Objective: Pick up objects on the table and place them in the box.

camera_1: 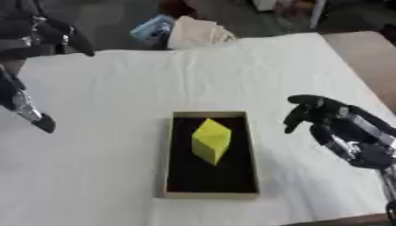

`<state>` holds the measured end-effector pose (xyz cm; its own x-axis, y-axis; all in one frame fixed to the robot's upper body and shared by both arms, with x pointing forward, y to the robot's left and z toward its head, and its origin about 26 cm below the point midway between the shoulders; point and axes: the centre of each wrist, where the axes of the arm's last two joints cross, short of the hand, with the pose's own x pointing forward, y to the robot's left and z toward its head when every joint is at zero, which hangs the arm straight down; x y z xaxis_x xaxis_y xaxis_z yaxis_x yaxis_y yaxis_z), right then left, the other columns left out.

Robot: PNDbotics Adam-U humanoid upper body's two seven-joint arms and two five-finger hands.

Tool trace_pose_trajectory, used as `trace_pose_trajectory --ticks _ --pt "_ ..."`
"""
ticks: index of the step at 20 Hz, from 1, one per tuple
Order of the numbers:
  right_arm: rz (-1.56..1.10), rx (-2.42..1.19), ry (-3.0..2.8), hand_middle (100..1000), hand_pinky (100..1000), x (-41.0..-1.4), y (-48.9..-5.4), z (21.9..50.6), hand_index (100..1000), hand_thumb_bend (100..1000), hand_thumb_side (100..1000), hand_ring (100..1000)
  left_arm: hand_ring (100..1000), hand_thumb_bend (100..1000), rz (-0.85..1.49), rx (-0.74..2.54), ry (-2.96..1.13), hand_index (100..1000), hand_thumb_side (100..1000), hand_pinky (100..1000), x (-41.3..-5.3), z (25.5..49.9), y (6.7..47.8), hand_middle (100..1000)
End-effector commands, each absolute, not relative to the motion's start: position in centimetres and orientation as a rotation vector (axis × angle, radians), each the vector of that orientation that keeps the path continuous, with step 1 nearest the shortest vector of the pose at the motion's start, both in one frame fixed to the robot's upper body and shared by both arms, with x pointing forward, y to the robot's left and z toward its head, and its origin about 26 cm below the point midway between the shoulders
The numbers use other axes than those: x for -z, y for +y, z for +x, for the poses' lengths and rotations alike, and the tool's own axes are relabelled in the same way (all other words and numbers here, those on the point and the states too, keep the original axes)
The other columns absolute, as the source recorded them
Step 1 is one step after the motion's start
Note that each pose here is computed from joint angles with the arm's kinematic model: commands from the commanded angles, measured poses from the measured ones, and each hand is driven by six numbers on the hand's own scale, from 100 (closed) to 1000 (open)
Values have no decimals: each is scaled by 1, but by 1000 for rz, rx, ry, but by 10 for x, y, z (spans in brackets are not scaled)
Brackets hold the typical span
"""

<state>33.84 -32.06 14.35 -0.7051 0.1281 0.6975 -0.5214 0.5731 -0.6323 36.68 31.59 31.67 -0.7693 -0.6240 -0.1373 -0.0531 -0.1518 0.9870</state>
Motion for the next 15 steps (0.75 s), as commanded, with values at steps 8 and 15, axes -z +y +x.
trace_pose_trajectory --ticks 8,15 --pt "305 -1332 -2109 658 781 -153 -324 339 938 100 641 640 726 938 884 1802 -1443 844 412 795 -334 370 399 743" --pt "302 -1325 -2105 657 781 -151 -326 339 938 100 642 640 733 928 886 1712 -1293 835 399 798 -322 380 433 747"
